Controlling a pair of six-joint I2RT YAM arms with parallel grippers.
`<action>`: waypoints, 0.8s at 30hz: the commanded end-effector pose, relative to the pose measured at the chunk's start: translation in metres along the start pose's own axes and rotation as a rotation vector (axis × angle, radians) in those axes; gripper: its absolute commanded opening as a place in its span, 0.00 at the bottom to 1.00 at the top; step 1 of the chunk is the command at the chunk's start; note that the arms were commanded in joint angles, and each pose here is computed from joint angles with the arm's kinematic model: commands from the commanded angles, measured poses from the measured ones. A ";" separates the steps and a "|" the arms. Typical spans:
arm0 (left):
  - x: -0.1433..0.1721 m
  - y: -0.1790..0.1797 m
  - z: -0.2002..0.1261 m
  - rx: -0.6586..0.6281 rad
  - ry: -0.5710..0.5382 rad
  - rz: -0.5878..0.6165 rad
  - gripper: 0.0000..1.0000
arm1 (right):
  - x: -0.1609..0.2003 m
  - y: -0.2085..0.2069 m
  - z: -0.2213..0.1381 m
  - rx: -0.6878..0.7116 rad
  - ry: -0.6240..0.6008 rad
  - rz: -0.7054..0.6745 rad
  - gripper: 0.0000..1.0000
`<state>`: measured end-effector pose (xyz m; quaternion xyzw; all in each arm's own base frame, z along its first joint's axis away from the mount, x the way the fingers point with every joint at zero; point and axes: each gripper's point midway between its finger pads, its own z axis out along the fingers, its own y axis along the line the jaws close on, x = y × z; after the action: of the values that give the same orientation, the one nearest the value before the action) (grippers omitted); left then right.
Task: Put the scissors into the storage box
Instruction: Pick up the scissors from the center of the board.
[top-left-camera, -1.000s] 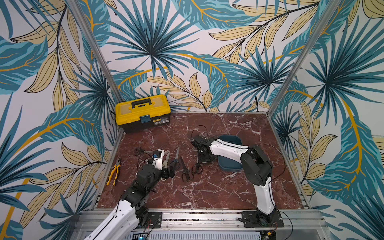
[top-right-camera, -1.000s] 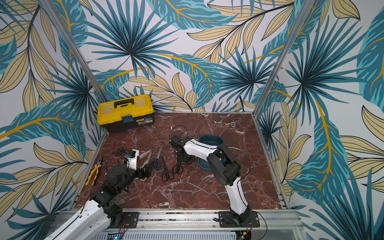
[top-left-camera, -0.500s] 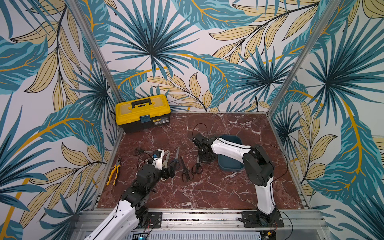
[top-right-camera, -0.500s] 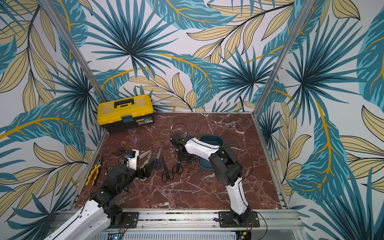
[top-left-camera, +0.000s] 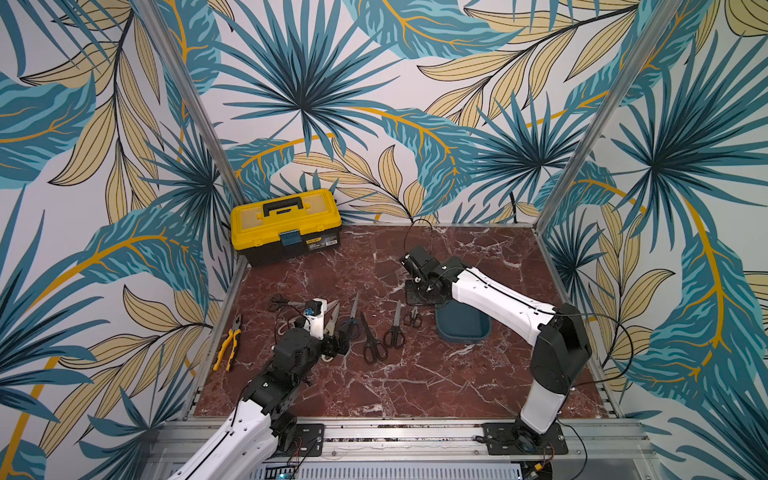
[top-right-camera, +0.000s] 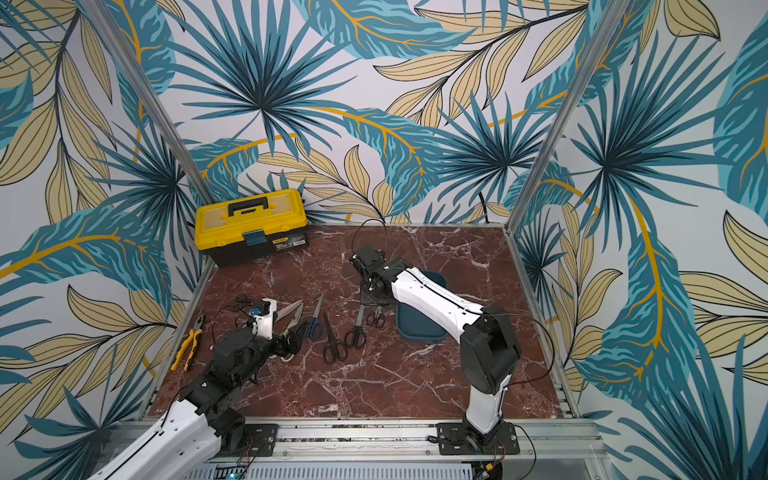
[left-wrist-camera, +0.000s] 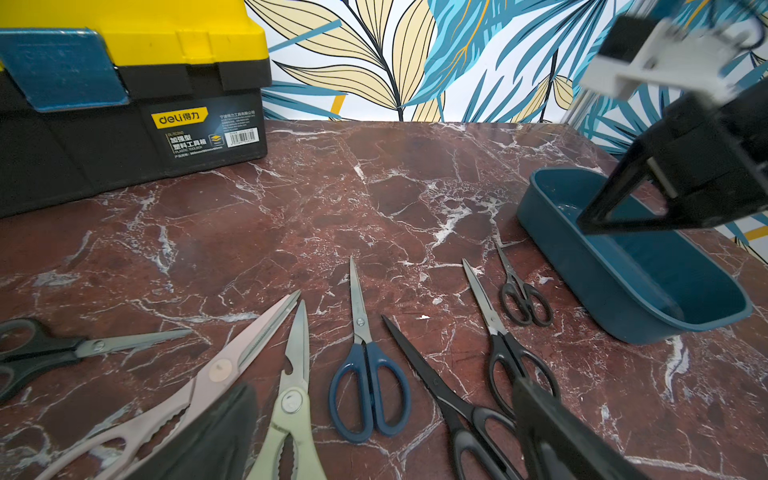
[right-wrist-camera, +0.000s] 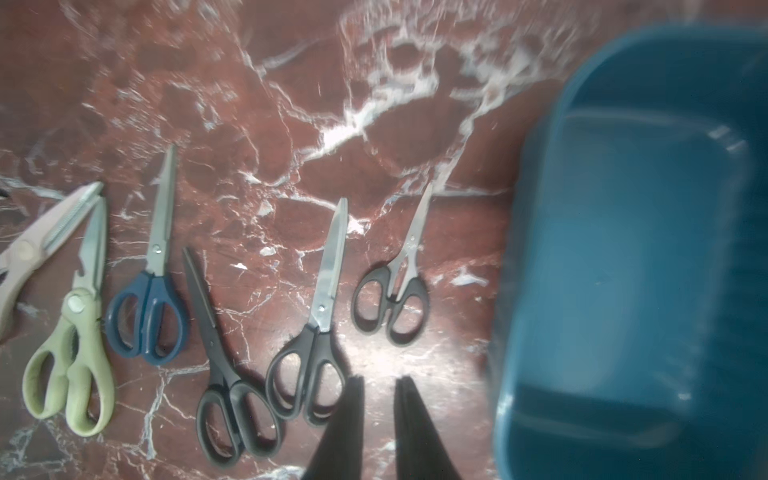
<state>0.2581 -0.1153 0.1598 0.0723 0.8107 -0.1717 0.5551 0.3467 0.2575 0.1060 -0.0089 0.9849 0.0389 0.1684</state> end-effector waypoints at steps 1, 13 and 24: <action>0.009 0.003 0.002 -0.010 0.019 -0.001 1.00 | 0.031 -0.006 0.041 0.067 0.126 0.024 0.21; 0.009 0.001 0.000 0.002 0.012 0.003 1.00 | 0.040 -0.015 0.088 0.140 0.163 0.061 0.22; 0.008 0.000 0.000 0.005 0.012 0.004 1.00 | 0.047 -0.029 0.109 0.182 0.188 0.149 0.23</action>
<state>0.2577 -0.1155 0.1591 0.0731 0.8114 -0.1722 0.5538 0.3473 0.2578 0.0218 0.0514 0.9936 0.0006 0.1007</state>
